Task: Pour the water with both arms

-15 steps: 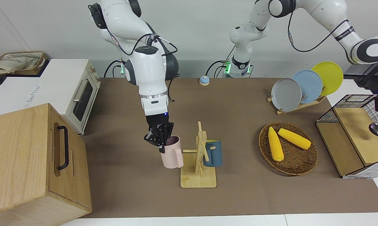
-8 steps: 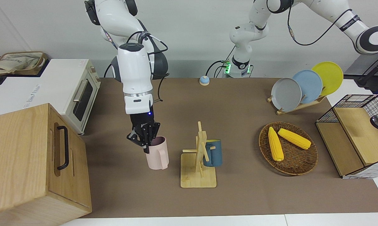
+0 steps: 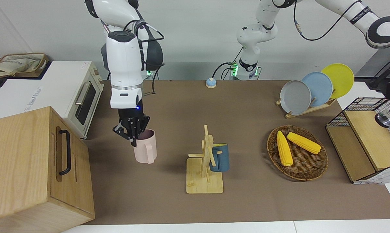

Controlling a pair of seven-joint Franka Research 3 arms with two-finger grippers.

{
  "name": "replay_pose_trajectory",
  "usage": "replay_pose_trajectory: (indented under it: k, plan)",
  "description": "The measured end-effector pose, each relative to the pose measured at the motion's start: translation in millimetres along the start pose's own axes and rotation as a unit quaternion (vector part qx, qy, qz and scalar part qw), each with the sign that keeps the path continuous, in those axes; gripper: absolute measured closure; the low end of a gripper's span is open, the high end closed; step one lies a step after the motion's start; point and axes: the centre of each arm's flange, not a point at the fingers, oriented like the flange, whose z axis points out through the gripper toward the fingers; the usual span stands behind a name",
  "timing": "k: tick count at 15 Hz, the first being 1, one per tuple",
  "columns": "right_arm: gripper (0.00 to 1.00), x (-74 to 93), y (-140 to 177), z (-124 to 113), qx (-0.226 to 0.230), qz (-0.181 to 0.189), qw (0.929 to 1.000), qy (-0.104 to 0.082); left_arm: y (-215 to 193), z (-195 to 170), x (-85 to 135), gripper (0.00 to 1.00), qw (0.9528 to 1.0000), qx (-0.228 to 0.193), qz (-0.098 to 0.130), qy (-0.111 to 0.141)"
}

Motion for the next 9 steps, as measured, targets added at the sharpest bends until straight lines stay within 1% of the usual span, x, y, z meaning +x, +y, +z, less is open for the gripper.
replay_pose_trajectory:
  k: [2,3,5,7,9]
  plan:
    - [0.95,-14.5,0.8,-11.0,0.026,0.013,0.9989,-0.036,8.2,-1.9,-6.5,0.36,1.0,-0.004,-0.003,-0.007]
    - [0.95,-19.6,0.1,-17.1,0.038,0.02,0.998,-0.046,12.0,-4.4,-10.0,0.36,0.9999,-0.005,-0.006,-0.01]
    - [0.95,-29.5,-2.5,-33.7,0.063,0.047,0.9948,-0.065,21.1,-10.0,-17.5,0.36,0.9998,-0.011,-0.012,-0.015]
    - [0.95,-39.8,-7.0,-48.7,0.093,0.096,0.9874,-0.085,29.8,-14.6,-25.8,0.36,0.9995,-0.018,-0.019,-0.018]
    - [0.95,-47.8,-14.7,-63.9,0.125,0.166,0.9725,-0.105,38.8,-16.1,-36.2,0.36,0.9993,-0.02,-0.025,-0.021]
